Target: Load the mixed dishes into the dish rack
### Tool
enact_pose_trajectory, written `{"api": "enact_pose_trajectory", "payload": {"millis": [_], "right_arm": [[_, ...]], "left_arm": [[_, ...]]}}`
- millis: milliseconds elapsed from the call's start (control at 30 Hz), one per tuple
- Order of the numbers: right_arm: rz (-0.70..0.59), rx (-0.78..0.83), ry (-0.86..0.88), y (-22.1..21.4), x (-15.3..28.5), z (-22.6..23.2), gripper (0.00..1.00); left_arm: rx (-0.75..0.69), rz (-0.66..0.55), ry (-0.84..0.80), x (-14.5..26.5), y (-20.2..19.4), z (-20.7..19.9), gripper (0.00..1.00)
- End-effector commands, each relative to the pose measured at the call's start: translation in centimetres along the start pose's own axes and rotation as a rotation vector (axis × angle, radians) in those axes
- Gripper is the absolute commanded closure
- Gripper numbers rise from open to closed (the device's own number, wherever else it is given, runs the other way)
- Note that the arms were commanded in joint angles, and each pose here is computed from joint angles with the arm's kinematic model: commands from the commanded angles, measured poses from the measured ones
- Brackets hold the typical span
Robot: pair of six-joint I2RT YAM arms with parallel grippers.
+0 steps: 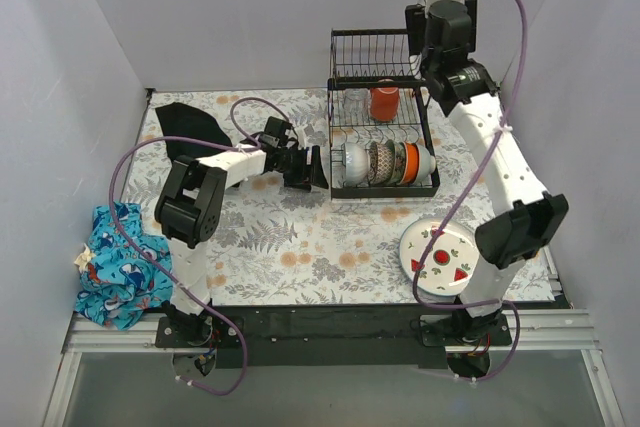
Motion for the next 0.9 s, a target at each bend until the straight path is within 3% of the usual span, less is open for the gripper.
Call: {"api": "enact_pose_trajectory", "payload": {"millis": [0,500,600,700,867], "right_arm": [[-0.011,0.001,0.004,1.5,4.3,-3.1,0.16],[0.0,0.102,0.005,-0.2,9.9,-7.4,0.16],[0.032,0.16,0.069,-1.4,11.3,-8.8,0.11],[0.151,0.226,0.169,-5.1,13.0,-10.5,0.08],[0.316,0.259,0.303,-12.0,16.0,-16.3,0.05]], "left_arm": [[-0.04,-0.092,-0.027,4.6,2.9,-1.7,0.35],[-0.125,-0.054,-0.049,7.6,1.3,-2.7,0.33],[-0.23,-0.094,-0.118,10.3,1.4,-5.0,0.33],[-0.373,-0.12,-0.281,12.3,0.5,-8.9,0.33],[-0.539,-0.061,-0.356,10.1,-2.3,-15.2,0.34]]}}
Point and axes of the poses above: each gripper's point midway between its finger pads, its own x axis back along the fingers, its own z axis along the line the jaws close on, y = z × x, the point moved 6 cm from there along x, back along the fingers, and after that the axes turned 4 degrees about -x, right-handed, at the moved point
